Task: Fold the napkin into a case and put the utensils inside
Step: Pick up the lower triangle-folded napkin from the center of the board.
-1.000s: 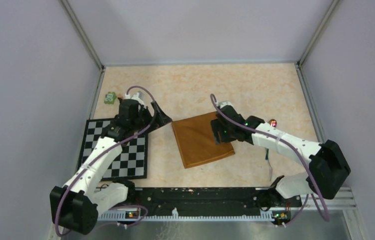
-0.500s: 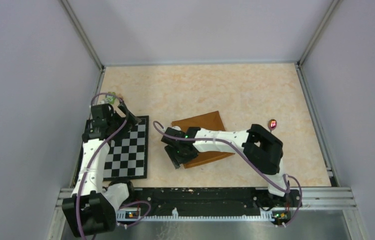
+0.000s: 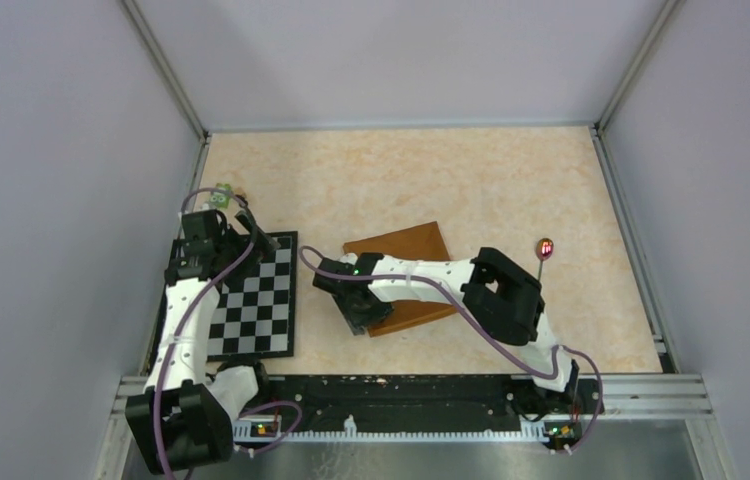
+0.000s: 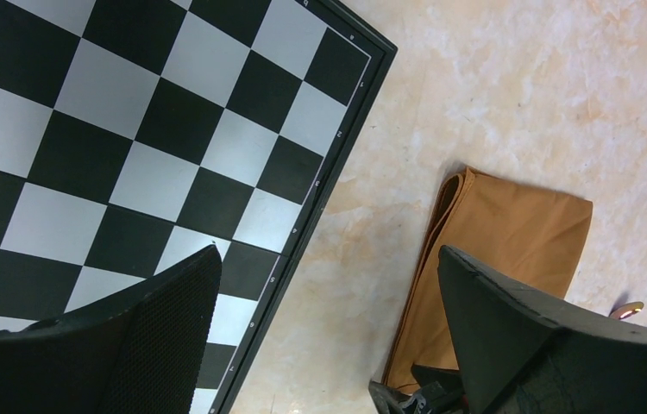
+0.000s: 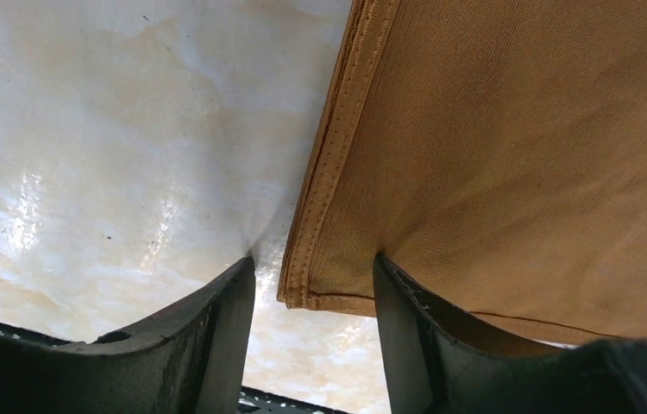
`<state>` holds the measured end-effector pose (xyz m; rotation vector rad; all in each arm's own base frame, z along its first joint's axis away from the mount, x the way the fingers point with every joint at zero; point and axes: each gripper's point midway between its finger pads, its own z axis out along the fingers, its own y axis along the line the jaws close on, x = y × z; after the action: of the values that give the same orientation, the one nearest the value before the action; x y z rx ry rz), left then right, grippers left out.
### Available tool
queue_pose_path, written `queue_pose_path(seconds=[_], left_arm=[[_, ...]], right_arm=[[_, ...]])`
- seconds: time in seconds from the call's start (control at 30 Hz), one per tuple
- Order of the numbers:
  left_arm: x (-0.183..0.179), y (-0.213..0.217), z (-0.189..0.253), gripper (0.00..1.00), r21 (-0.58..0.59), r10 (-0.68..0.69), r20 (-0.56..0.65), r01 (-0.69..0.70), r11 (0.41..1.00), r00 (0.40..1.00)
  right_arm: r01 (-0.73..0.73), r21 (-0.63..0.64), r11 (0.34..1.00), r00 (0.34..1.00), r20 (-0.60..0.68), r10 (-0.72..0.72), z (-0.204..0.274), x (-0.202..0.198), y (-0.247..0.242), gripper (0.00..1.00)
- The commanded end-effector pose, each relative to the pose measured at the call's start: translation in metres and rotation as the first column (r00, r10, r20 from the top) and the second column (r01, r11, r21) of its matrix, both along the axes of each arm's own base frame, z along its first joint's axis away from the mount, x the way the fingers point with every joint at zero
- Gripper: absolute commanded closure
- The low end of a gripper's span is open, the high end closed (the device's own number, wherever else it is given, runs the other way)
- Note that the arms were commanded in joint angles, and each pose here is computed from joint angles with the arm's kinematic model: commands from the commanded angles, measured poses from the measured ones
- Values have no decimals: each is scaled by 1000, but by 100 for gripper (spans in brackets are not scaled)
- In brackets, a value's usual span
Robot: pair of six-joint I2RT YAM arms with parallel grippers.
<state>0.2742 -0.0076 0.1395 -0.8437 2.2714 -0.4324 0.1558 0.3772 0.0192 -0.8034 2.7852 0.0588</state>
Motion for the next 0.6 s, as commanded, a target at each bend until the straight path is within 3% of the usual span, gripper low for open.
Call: queue_pose_path(seconds=[0.0, 0.13, 0.3, 0.4, 0.57], left_arm=[[4, 5, 1, 1, 30, -3, 28, 2, 1000, 1000], [4, 5, 0, 1, 24, -2, 28, 1, 1000, 1000], [4, 2, -2, 1, 19, -24, 25, 23, 1000, 999], [4, -14, 1, 1, -16, -136, 59, 137, 990, 989], [1, -63, 6, 1, -166, -382, 189, 413, 895, 904]], right_arm=[[15, -45, 999, 999, 31, -13, -5, 2, -5, 48], [21, -68, 997, 999, 26, -19, -24, -3, -12, 55], [34, -38, 999, 999, 25, -33, -35, -6, -15, 83], [32, -13, 999, 997, 64, -31, -29, 1, -14, 100], [-8, 139, 990, 991, 132, -10, 9, 12, 3, 100]])
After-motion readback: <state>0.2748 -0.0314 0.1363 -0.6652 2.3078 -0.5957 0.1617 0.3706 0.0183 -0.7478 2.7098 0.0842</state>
